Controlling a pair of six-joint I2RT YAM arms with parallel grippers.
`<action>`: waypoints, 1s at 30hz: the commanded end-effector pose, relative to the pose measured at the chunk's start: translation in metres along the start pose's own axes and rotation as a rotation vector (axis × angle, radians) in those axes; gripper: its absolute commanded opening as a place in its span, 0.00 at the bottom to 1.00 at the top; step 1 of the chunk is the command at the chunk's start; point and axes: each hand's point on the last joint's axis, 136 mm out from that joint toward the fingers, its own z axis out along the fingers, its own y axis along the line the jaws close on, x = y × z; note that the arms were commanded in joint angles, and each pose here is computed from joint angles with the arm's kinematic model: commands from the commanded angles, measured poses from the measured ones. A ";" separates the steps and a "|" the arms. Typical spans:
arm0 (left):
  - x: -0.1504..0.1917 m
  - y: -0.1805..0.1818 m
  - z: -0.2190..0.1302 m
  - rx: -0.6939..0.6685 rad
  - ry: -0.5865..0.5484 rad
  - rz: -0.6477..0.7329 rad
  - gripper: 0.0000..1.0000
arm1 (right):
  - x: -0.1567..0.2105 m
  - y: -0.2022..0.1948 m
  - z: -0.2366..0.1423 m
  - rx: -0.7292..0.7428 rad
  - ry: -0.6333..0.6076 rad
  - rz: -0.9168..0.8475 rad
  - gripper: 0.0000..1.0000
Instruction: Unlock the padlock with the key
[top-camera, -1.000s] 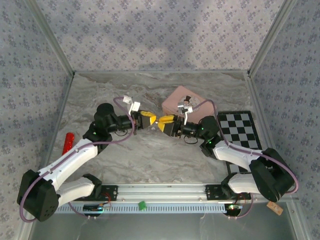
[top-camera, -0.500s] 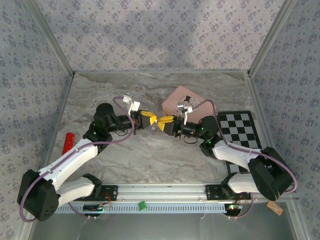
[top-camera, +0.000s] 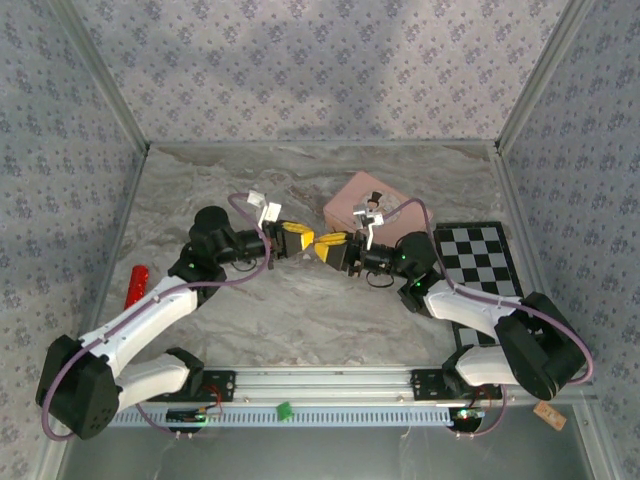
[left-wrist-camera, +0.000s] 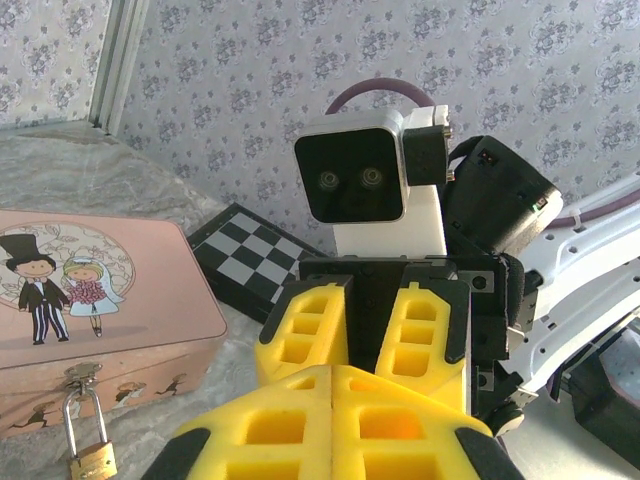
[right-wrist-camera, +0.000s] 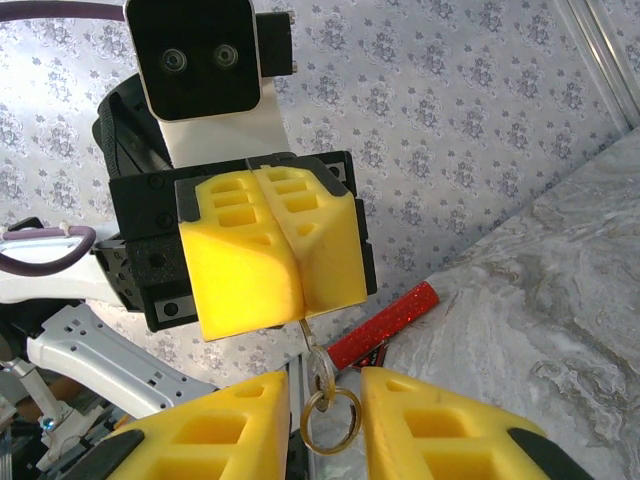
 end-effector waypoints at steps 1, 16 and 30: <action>-0.001 -0.007 0.001 0.034 -0.001 0.021 0.00 | -0.011 0.011 0.005 -0.040 -0.016 -0.034 0.22; 0.002 -0.002 0.003 0.016 -0.005 0.034 0.00 | -0.005 0.014 0.004 -0.049 0.004 -0.029 0.02; -0.012 0.041 -0.036 -0.323 -0.156 0.035 0.75 | 0.007 -0.032 -0.034 0.259 0.050 -0.041 0.00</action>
